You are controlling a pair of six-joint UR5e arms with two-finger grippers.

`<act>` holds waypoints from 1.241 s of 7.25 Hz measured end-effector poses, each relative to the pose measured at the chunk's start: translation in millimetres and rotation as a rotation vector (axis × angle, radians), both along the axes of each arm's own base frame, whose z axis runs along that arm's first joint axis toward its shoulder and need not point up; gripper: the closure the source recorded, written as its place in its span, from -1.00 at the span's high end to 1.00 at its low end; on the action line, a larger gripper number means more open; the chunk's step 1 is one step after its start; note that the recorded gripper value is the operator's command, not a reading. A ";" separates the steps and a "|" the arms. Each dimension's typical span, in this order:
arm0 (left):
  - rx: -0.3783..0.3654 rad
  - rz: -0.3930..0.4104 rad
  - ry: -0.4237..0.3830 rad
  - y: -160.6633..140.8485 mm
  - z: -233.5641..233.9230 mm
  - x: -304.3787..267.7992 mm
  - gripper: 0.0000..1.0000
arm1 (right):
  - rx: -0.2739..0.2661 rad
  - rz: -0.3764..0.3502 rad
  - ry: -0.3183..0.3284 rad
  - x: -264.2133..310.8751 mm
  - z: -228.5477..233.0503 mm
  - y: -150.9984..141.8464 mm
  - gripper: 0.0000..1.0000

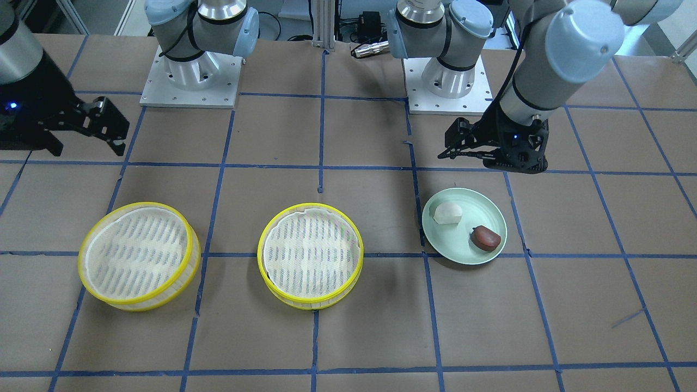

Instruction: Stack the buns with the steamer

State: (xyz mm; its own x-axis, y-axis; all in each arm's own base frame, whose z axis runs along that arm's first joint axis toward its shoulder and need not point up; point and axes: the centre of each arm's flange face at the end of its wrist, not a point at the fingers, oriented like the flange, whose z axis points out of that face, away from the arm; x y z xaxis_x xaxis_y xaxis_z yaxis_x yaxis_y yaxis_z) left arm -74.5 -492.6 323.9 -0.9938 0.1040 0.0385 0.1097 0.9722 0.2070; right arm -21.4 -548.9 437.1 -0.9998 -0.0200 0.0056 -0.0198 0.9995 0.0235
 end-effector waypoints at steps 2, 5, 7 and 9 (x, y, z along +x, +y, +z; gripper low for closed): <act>0.058 -0.006 0.009 -10.3 -93.1 2.3 0.85 | -0.008 0.006 -0.008 -61.2 -87.1 -17.9 0.96; 0.097 -0.026 0.019 -14.9 -149.3 2.9 -0.54 | -0.007 0.020 -0.026 -78.6 -191.7 -9.6 0.70; 0.088 -0.029 0.020 -17.2 -149.0 3.2 -0.96 | -0.007 0.017 -0.030 -74.9 -219.1 -0.6 -0.77; 0.050 0.009 0.008 -22.9 -128.9 3.0 -0.96 | -0.008 0.009 -0.031 -75.0 -223.2 -0.7 -0.88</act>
State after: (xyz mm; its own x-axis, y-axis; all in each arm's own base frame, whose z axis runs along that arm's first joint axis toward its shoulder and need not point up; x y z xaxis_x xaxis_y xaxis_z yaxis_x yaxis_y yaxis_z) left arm -71.5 -515.5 195.0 -0.9943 0.0928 0.0516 0.1030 0.9617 0.2540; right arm -96.4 -549.6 213.9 -0.9993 -0.0289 -0.0247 -0.0292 0.9995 0.0144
